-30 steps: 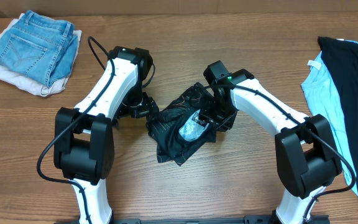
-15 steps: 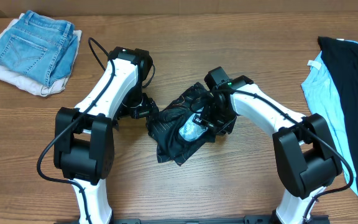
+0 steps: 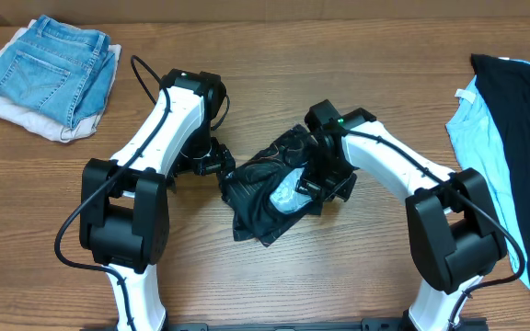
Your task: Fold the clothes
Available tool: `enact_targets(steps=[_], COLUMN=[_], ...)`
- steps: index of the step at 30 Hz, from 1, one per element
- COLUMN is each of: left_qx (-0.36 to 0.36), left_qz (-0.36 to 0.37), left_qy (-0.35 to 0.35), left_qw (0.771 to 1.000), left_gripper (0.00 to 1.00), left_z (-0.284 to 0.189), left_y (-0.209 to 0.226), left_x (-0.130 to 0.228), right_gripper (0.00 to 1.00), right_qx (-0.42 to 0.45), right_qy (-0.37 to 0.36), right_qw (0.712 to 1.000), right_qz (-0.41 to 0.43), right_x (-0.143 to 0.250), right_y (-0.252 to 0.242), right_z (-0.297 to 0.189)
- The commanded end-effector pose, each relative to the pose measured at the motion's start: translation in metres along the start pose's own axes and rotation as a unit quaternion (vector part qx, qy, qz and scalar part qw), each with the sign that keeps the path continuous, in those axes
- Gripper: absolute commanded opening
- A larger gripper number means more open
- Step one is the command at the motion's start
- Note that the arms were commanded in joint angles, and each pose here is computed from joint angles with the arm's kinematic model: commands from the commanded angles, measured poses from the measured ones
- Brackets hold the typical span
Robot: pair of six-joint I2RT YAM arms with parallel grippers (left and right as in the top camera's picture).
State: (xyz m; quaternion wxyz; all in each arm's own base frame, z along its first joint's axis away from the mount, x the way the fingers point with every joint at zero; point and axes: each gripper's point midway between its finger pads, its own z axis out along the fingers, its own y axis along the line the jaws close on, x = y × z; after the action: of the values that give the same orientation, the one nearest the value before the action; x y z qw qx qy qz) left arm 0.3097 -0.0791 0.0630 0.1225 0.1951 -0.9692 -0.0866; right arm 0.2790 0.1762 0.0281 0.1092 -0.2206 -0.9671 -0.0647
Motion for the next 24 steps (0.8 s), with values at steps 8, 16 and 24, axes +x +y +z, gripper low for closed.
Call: enact_targets(steps=[8, 16, 24], left_qx=[-0.001, 0.001, 0.001], left_qz=[0.007, 0.007, 0.007], left_qy=[-0.007, -0.006, -0.007], left_qw=[1.0, 1.0, 1.0], left_gripper=[1.0, 1.0, 1.0], left_z=[-0.003, -0.003, -0.003], left_y=[0.004, 0.003, 0.003], left_x=[-0.001, -0.001, -0.002], right_gripper=[0.04, 0.29, 0.31], right_qx=[0.045, 0.103, 0.075], right_qy=[-0.014, 0.002, 0.039], right_qw=[0.999, 0.995, 0.996], right_qz=[0.007, -0.006, -0.025], right_x=[0.004, 0.015, 0.034], right_y=[-0.018, -0.044, -0.032], right_z=[-0.023, -0.026, -0.026])
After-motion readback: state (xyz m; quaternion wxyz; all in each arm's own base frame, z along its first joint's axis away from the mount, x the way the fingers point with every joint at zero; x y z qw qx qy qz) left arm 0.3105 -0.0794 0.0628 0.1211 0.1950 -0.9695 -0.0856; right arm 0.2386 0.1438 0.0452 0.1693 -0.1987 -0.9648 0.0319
